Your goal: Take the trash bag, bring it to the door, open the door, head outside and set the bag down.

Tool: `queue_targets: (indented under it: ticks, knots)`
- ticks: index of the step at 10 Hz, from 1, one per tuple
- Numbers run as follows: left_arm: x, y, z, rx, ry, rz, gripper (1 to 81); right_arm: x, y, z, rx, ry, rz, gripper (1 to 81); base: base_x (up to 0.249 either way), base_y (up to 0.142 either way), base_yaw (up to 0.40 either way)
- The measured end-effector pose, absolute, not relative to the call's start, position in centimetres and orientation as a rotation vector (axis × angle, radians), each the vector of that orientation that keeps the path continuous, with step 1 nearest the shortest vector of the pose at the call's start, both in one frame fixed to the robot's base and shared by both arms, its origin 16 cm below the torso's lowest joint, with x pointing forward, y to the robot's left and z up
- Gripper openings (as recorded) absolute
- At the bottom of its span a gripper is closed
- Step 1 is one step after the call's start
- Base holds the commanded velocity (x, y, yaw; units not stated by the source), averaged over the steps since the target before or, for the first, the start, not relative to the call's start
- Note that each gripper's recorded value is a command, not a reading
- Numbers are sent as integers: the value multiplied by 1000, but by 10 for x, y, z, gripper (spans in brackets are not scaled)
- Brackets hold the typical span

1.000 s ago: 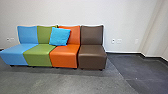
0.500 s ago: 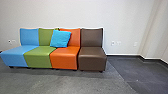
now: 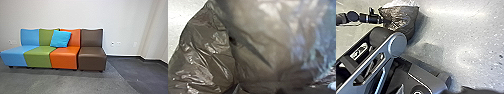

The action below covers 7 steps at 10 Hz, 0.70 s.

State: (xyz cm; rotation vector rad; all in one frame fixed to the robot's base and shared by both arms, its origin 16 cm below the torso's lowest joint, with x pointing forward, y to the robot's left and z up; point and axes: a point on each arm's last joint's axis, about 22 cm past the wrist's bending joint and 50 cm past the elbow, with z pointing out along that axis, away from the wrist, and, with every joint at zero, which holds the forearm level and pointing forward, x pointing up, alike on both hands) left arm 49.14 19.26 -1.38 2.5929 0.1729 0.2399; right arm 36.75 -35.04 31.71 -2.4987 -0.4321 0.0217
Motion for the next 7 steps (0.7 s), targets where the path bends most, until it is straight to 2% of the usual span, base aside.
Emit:
queue_targets:
  ticks: [2,5,7]
  knots:
    - [484,196,-32,2603,194,217,811,378,-336,299,-2468,-435,35,811,0,0,0]
    - [469,195,-46,2602,217,232,811,378,-347,291,-2493,-411,38,811,0,0,0]
    - [460,197,-62,2611,248,217,811,372,-347,268,-2488,-381,129,811,0,0,0]
